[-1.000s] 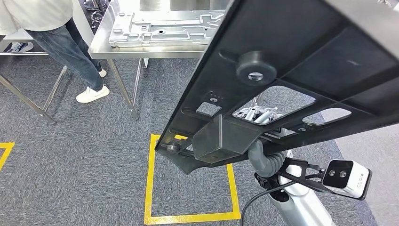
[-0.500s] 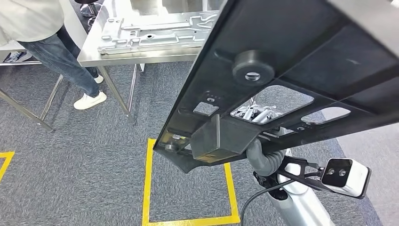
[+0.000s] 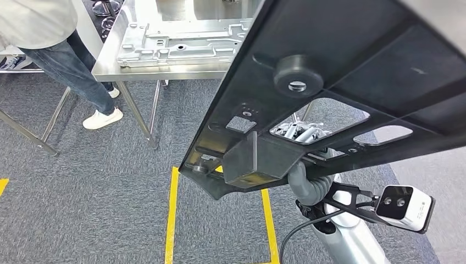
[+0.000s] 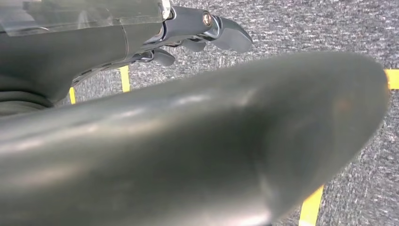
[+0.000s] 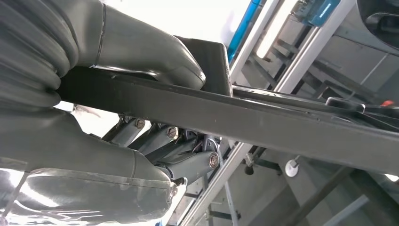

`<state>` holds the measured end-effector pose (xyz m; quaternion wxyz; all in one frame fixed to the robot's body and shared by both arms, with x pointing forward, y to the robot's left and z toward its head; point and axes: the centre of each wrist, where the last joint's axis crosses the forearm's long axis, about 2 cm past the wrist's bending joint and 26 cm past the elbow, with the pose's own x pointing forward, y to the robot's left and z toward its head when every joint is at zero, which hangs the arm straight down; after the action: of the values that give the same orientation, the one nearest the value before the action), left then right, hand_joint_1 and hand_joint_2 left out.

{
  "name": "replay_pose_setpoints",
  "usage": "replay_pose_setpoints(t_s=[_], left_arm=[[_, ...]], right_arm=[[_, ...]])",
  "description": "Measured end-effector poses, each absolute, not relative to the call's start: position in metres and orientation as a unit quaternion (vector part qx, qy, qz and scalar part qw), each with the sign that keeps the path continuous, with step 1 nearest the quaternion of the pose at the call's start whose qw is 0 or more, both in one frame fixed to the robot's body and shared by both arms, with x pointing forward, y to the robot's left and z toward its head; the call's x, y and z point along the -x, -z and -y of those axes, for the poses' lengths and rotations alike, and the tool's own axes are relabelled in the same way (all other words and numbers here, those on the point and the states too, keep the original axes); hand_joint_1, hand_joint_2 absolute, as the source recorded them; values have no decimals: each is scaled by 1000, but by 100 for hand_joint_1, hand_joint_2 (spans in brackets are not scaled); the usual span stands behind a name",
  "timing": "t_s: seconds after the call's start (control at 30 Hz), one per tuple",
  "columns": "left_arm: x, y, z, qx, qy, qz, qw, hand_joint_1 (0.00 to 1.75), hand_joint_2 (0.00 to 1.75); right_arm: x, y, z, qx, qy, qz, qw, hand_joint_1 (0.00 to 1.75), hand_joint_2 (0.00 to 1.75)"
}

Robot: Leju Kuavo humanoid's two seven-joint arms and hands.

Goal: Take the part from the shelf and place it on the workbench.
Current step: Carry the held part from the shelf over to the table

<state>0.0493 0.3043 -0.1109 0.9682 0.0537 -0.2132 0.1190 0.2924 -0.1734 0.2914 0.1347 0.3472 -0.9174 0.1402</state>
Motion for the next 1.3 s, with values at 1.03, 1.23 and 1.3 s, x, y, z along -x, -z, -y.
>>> replay_pose_setpoints(t_s=[1.03, 1.23, 1.3], left_arm=[[-47, 111, -306, -56, -116, 214, 968, 0, 0], [-47, 111, -305, -55, -116, 215, 968, 0, 0], [-48, 111, -305, -55, -116, 215, 968, 0, 0]], right_arm=[[-300, -291, 171, -325, -135, 924, 148, 175, 175], [-300, -291, 170, -322, -139, 925, 148, 175, 175], [-300, -291, 170, -322, -139, 925, 148, 175, 175]])
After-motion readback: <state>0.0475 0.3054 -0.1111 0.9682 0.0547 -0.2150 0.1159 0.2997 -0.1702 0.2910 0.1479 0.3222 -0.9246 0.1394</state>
